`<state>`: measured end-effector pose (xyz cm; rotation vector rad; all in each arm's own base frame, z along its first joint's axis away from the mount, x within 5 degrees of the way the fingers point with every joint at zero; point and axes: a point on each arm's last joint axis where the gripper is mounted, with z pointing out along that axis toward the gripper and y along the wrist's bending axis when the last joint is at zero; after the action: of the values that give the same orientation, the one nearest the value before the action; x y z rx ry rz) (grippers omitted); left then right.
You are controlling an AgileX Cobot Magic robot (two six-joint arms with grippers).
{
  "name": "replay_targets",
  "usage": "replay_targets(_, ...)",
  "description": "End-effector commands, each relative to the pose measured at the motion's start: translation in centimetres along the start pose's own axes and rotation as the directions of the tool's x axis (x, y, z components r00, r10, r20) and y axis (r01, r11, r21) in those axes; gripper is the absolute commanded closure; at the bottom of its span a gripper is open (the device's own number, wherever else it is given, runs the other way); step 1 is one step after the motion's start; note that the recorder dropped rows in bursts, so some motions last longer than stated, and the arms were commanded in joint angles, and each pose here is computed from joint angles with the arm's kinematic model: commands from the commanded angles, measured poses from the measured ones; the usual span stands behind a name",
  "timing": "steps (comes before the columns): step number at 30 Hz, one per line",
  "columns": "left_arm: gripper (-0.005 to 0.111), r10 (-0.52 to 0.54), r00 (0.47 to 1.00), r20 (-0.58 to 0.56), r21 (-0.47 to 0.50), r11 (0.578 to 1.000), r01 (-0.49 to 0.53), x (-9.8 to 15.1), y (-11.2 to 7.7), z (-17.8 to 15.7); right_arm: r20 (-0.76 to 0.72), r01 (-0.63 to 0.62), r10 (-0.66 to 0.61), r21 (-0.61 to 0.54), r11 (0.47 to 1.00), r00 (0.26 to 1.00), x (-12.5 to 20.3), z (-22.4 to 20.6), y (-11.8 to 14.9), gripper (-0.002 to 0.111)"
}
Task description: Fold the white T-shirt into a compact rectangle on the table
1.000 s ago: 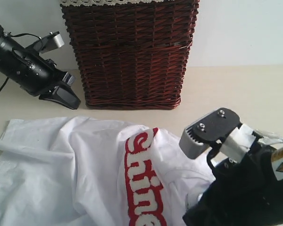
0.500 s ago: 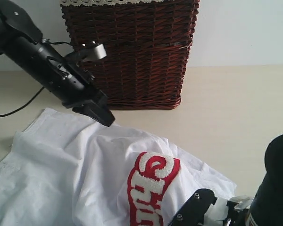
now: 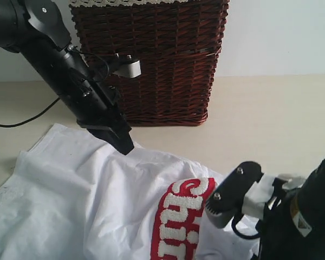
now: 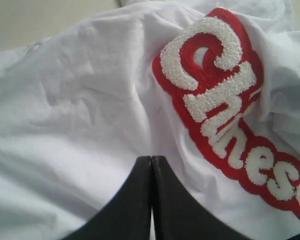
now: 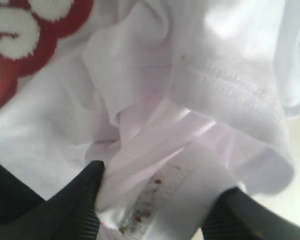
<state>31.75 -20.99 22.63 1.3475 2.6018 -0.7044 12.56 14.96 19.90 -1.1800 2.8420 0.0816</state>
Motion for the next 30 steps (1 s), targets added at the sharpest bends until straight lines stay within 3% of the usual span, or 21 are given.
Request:
replay_targets(1,0.107,-0.001,1.0,0.012,-0.005,1.0,0.001,-0.1,-0.2,-0.6,0.155,0.022,-0.031,0.061,0.998,0.987,-0.3,-4.4,-0.5,0.055)
replay_targets(5,0.107,-0.001,1.0,0.018,-0.011,1.0,0.001,-0.2,-0.1,-0.6,0.363,0.101,-0.115,0.058,0.993,0.925,0.7,-9.6,-0.3,0.055)
replay_targets(9,0.107,-0.001,1.0,0.018,-0.011,1.0,0.001,-0.2,-0.1,-0.6,0.472,-0.086,0.032,0.092,0.992,0.881,1.2,-11.3,-1.3,0.058)
replay_targets(10,0.107,-0.001,1.0,0.018,-0.011,1.0,0.001,-0.2,-0.1,-0.6,0.472,-0.147,0.064,0.141,0.979,0.879,1.1,-11.1,-2.0,0.065)
replay_targets(11,0.107,-0.001,1.0,0.018,-0.011,1.0,0.001,-0.2,-0.1,-0.6,0.459,-0.207,0.085,0.223,0.952,0.884,0.1,-10.0,-2.8,0.081)
replay_targets(12,0.107,-0.003,1.0,0.019,-0.011,1.0,0.003,-0.2,-0.1,-0.6,0.446,-0.217,0.086,0.251,0.944,0.891,-0.7,-9.1,-3.1,0.091)
replay_targets(13,0.107,-0.015,1.0,0.02,-0.009,1.0,0.015,-0.2,-0.1,-0.6,0.424,-0.215,0.099,0.235,0.948,0.9,-2.6,-7.2,-3.1,0.108)
replay_targets(16,0.107,-0.017,1.0,-0.018,0.013,1.0,0.017,0.2,-0.4,-0.6,0.345,-0.183,0.101,0.214,0.959,0.933,-5.4,-3.3,-3.5,0.108)
replay_targets(19,0.107,-0.004,1.0,-0.027,-0.015,1.0,0.003,0.4,-0.2,-0.9,0.252,-0.257,0.205,0.195,0.947,0.946,-7.0,1.0,-5.8,0.108)
replay_targets(24,0.107,-0.058,0.996,0.065,-0.079,0.995,0.063,0.9,1.9,-2.6,0.159,-0.287,0.273,0.068,0.956,0.949,-7.9,5.9,-8.0,0.108)
replay_targets(30,0.107,-0.146,0.98,0.132,-0.083,0.984,0.158,1.7,4.4,-3.5,0.154,-0.355,0.342,0.062,0.933,0.927,-8.0,8.5,-10.5,0.108)
